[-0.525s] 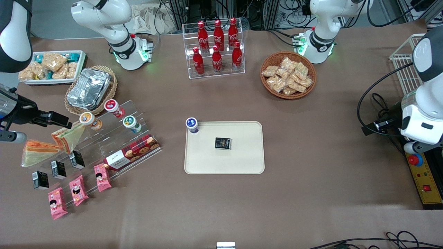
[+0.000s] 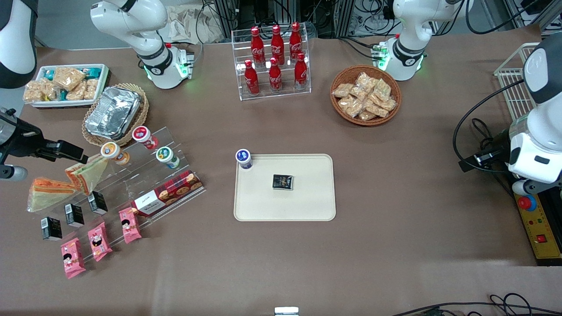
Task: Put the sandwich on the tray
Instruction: 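Move the right gripper toward the wrapped sandwiches on the acrylic rack, then close the right gripper on the upright wrapped triangular sandwich, then lift the sandwich out of the rack with the right gripper, then carry the sandwich over the cream tray beside the black packet, then lower the sandwich onto the tray and open the right gripper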
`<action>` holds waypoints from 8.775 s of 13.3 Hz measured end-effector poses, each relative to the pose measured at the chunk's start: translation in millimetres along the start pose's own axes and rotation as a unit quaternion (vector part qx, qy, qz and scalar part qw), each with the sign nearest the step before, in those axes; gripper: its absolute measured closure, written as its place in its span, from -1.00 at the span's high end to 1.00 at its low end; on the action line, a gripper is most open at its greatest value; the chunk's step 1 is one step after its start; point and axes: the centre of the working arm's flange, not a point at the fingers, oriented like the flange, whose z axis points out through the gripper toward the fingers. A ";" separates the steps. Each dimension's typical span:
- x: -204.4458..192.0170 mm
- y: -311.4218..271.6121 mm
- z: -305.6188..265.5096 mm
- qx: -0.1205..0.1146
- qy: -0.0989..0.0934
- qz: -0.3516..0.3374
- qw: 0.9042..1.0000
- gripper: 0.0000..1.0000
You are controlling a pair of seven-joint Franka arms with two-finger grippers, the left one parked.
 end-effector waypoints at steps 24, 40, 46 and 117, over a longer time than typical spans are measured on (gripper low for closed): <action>36.4 154.1 73.3 -0.023 -0.030 0.281 0.959 0.96; 56.0 229.2 143.6 -0.007 -0.017 0.365 0.931 0.96; 62.7 242.5 162.4 0.022 -0.009 0.392 0.919 0.96; -78.9 -474.0 305.3 -0.061 0.079 -0.590 0.801 0.09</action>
